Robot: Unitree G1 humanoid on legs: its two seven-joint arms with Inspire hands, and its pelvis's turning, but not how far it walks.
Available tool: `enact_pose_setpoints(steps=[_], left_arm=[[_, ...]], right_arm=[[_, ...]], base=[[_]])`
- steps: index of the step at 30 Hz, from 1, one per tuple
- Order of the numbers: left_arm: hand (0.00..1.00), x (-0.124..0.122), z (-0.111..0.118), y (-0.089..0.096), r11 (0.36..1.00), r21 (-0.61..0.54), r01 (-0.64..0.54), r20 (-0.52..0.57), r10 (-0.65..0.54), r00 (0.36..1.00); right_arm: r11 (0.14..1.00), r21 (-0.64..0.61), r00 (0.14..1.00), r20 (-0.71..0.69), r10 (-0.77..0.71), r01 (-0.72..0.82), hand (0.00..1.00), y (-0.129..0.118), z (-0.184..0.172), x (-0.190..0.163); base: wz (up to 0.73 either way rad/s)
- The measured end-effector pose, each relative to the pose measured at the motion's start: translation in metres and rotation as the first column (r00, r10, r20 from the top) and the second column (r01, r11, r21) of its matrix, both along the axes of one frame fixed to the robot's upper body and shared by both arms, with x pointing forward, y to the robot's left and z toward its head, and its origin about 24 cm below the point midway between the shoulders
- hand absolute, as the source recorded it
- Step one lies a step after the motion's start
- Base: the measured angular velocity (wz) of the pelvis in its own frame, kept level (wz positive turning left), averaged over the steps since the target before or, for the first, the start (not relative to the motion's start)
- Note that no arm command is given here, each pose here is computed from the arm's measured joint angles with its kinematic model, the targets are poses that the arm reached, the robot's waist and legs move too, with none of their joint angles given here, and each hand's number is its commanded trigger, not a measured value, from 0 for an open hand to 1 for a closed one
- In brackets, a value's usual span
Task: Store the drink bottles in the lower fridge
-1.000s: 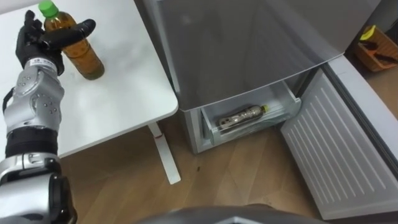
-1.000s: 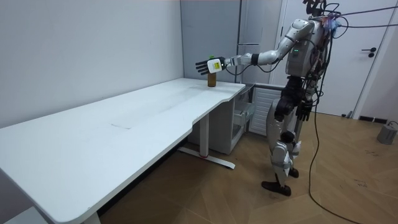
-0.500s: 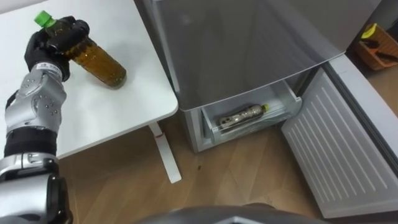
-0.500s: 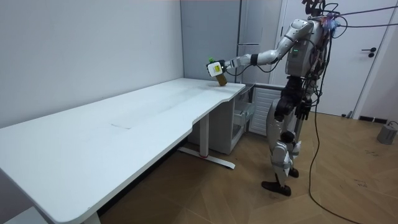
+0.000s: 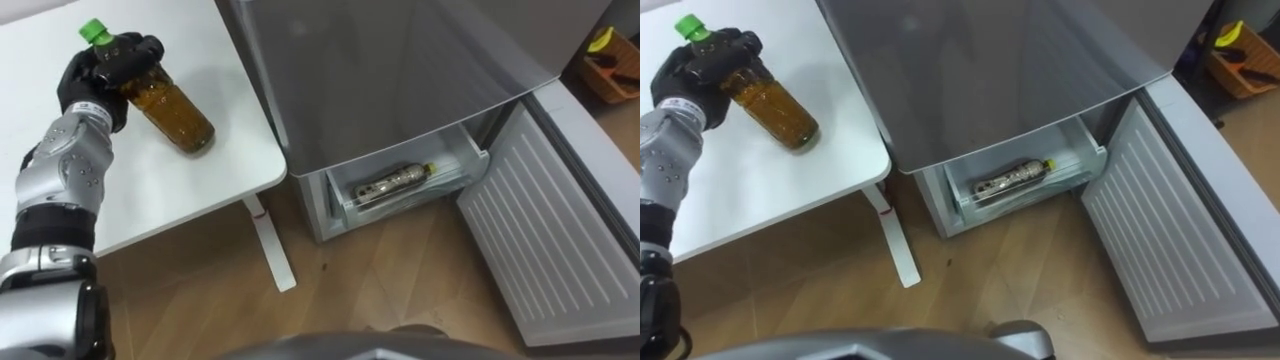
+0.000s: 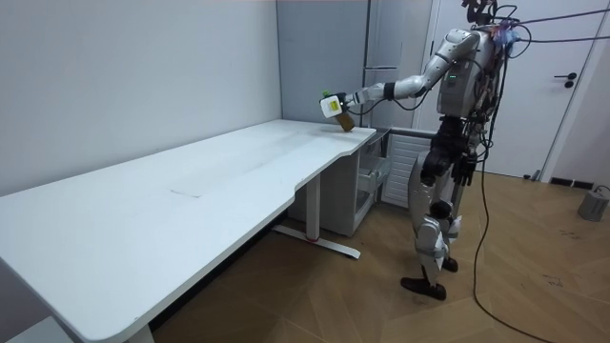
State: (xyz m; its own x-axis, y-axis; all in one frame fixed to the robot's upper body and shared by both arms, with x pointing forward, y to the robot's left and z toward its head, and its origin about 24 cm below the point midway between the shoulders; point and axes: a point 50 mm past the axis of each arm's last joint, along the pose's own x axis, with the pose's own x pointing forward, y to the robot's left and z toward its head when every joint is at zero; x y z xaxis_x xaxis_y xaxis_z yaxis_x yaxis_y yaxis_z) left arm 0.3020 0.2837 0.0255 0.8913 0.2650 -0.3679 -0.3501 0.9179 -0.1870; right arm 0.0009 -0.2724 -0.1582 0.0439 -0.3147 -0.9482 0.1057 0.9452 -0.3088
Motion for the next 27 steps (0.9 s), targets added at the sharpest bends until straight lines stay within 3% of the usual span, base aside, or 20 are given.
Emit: enact_pose_setpoints(steps=[6, 17, 22, 27], left_arm=[[1.0, 0.001, 0.0, -0.002, 1.0, 0.01, 0.026, 0.002, -0.026, 1.0], [1.0, 0.006, 0.003, -0.021, 0.986, 0.093, 0.139, 0.002, -0.139, 0.99], [1.0, 0.007, 0.036, -0.033, 0.975, 0.153, 0.164, 0.15, -0.187, 0.971], [1.0, -0.002, 0.051, -0.044, 0.968, 0.172, 0.182, 0.236, -0.219, 0.947]], right_arm=[[1.0, 0.003, 1.0, -0.006, 0.003, -0.003, 0.0, -0.004, 0.001, -0.002], [0.999, 0.004, 0.999, 0.031, 0.039, -0.039, 0.0, -0.005, 0.001, 0.012], [0.999, -0.008, 0.997, 0.062, 0.048, -0.047, 0.0, -0.005, 0.001, 0.021], [0.997, -0.006, 0.995, 0.067, 0.075, -0.074, 0.0, -0.004, 0.001, 0.026]], base=[[0.0], [0.01], [0.06], [0.09]])
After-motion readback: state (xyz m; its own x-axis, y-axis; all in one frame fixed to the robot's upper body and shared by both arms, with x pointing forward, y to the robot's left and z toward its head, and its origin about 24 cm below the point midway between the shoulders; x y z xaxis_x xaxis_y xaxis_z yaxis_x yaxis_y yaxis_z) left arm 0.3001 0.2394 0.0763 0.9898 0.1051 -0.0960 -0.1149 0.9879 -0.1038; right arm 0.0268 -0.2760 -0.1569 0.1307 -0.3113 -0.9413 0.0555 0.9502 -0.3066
